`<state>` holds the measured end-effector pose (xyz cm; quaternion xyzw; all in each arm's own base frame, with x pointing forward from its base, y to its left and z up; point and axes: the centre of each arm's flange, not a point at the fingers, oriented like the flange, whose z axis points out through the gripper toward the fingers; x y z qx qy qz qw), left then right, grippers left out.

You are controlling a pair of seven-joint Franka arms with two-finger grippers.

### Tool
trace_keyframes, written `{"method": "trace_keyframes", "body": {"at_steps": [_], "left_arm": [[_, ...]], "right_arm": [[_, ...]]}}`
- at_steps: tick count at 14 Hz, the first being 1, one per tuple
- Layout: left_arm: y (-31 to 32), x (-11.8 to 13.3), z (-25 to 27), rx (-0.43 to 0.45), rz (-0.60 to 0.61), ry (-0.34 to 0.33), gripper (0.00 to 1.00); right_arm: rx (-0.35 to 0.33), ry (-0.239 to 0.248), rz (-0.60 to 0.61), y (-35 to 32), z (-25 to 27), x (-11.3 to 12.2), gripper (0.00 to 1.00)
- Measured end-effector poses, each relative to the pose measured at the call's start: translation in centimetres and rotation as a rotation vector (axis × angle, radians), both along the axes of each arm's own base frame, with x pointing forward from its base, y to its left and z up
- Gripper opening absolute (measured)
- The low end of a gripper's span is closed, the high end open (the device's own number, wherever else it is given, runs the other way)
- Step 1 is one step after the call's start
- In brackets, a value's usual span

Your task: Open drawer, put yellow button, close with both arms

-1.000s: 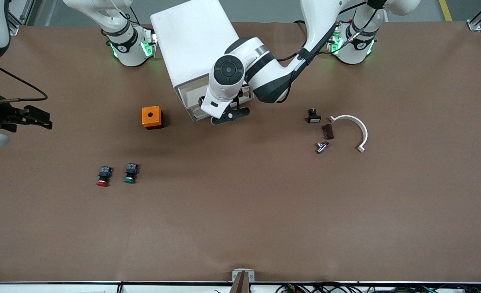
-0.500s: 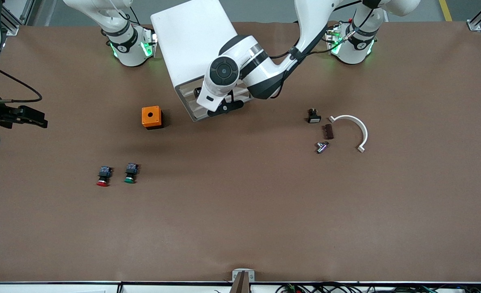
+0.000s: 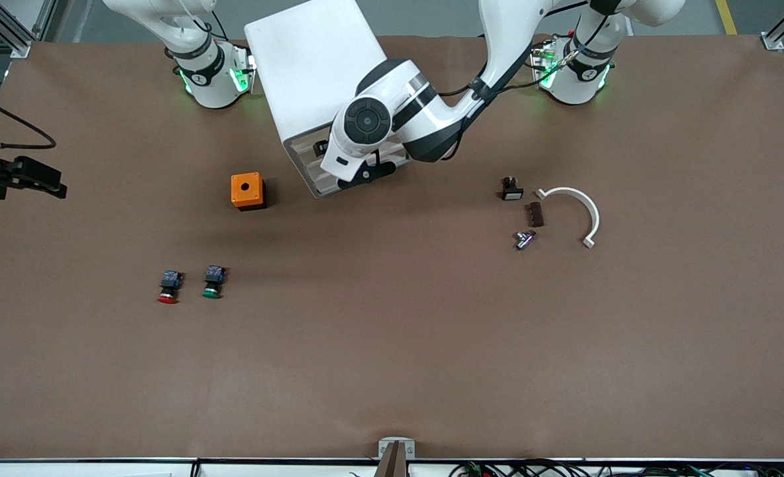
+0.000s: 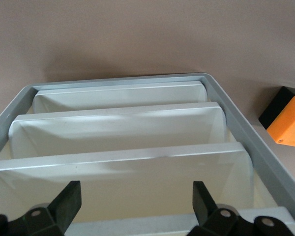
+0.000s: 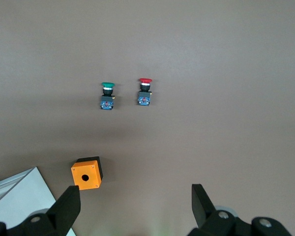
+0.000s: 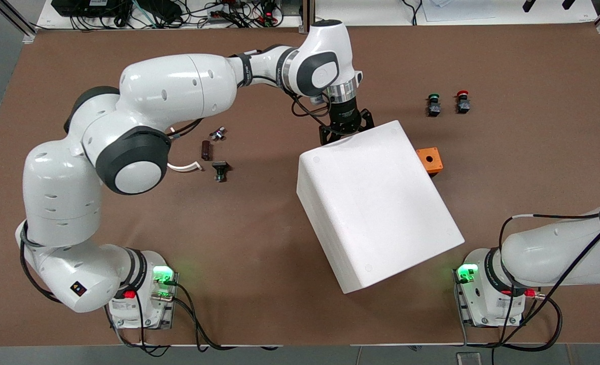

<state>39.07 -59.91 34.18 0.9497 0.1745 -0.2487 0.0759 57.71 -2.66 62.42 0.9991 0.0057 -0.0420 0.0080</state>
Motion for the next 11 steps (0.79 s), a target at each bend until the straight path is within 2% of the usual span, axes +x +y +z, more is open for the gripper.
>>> {"method": "trace_keyframes", "body": {"at_steps": [3,5,9,11], "left_arm": [[0.2,0.5,0.3,-0.006,0.009,-0.004,1.00],[0.8,1.8,0.8,-0.015,0.030,-0.014,1.00],[5.2,7.8,3.0,-0.036,0.134,-0.045,1.00],[8.7,11.4,4.9,-0.035,0.187,-0.096,1.00]], "right_arm": [[0.024,-0.026,-0.001,0.3,1.5,-0.6,1.00],[0.025,-0.026,-0.010,0.1,2.5,-1.5,1.00],[0.033,-0.004,-0.015,-1.7,2.9,-2.4,1.00],[0.037,-0.009,0.036,-1.5,3.3,-2.7,1.00]]}}
